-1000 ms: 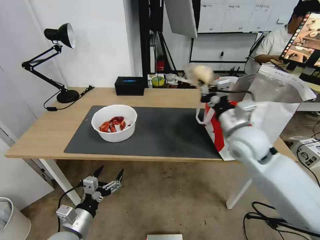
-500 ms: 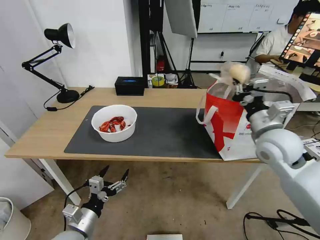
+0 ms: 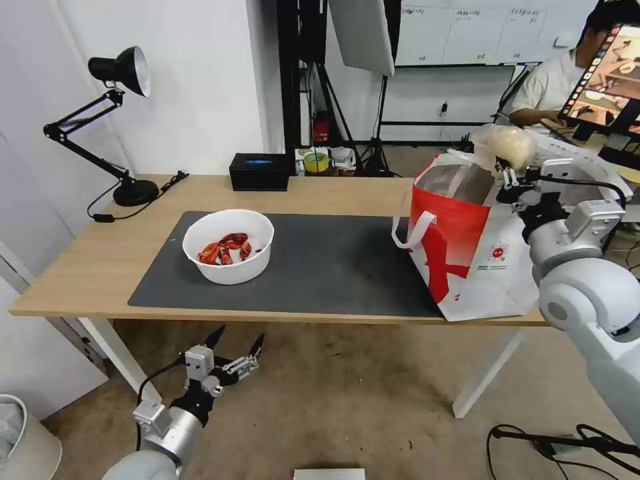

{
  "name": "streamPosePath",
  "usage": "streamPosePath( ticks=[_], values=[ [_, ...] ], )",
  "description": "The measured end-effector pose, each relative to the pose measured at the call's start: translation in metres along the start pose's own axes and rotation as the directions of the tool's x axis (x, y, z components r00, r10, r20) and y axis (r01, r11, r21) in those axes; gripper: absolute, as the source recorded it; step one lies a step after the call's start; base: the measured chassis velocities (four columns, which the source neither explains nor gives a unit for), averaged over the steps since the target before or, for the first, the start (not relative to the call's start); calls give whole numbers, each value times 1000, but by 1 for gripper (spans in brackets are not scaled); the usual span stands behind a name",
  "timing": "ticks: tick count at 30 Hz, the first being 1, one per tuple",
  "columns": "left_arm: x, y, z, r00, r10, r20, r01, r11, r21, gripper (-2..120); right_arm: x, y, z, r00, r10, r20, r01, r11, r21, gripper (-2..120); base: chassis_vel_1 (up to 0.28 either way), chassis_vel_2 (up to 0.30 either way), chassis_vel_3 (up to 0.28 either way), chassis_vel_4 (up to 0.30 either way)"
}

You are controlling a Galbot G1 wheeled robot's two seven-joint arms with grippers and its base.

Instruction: Pick up the trash from the table and place it into the takeout bag.

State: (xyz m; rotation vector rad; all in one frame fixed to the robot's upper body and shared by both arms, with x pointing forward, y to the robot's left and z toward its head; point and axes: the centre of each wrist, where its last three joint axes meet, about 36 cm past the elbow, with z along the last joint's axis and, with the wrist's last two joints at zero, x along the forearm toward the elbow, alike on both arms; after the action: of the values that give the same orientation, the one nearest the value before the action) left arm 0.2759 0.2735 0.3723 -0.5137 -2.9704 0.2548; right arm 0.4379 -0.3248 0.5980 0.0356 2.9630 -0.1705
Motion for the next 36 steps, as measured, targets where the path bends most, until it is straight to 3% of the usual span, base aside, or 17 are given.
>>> streamPosePath(
  ticks=[15,19,26,29,36],
  values=[
    [-6,2,5,1000,-4,-6,4,1000,5,100,-5,3,11,1000,-7,-28,7,1000,0,99,0,0,0,0],
    [-5,2,2,1000,-11,-5,11,1000,9,100,-4,4,11,999,-18,-27,18,1000,-7,100,0,0,0,0],
    [-6,1,-9,1000,-18,8,17,1000,21,100,6,5,4,997,-75,-20,72,992,-107,100,0,0,0,0],
    [-3,2,-11,1000,-26,10,26,1000,16,100,26,9,-7,979,-201,4,197,955,-220,100,0,0,0,0],
    [2,5,-15,999,-39,22,39,999,7,100,55,21,-8,935,-353,19,347,905,-246,100,0,0,0,0]
  ],
)
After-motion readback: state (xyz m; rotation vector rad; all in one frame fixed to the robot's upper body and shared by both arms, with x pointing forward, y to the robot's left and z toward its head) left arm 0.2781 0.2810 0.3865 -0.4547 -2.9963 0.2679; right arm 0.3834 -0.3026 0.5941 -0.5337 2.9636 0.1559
